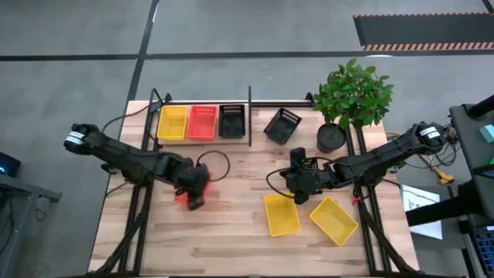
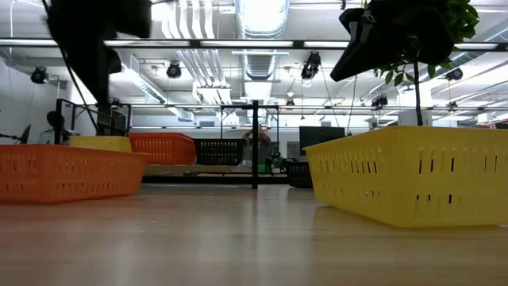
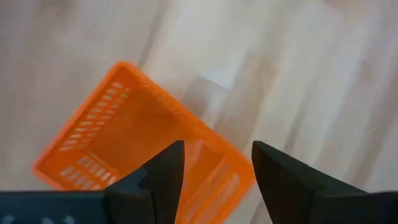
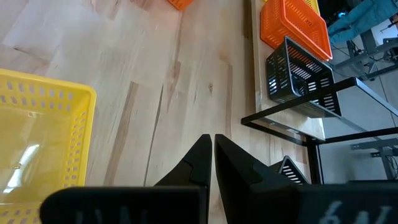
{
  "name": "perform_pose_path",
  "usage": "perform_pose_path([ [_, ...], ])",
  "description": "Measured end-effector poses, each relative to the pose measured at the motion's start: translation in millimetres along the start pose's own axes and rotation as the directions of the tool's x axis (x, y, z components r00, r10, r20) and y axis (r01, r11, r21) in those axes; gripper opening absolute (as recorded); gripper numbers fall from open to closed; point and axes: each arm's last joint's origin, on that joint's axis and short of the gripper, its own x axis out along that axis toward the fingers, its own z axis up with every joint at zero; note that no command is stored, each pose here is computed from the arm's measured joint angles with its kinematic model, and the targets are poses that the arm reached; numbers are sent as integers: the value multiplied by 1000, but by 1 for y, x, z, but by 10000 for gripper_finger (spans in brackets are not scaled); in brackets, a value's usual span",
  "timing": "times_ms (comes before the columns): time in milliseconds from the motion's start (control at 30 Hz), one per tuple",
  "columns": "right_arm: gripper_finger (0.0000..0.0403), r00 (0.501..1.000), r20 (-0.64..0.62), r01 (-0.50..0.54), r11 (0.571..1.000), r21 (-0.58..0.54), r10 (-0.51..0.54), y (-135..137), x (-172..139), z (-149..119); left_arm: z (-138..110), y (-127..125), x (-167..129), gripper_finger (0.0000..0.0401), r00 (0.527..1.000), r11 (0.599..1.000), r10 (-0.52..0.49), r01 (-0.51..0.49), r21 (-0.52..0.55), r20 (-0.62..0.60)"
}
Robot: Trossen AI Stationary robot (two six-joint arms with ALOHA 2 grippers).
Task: Stack baskets on shelf by color
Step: Stack the orange bin on the orange bin on the shelf
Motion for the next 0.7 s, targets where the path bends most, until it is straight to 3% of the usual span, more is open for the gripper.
perform_pose_path([
  [133, 12, 1000, 0, 0, 1000, 14, 0, 0, 0, 0, -17, -3, -2, 173, 999, 970, 5, 7, 242, -47],
  [233, 12, 1000, 1, 0, 1000, 15, 0, 0, 0, 0, -31, -5, 4, 173, 996, 930, 0, 34, 365, -92],
  [467, 12, 1000, 1, 0, 1000, 29, 0, 0, 0, 0, -45, -7, 18, 173, 986, 915, -23, 86, 394, -163],
  [700, 12, 1000, 0, 0, 1000, 31, 0, 0, 0, 0, -46, -15, 40, 173, 986, 918, -67, 122, 377, -155],
])
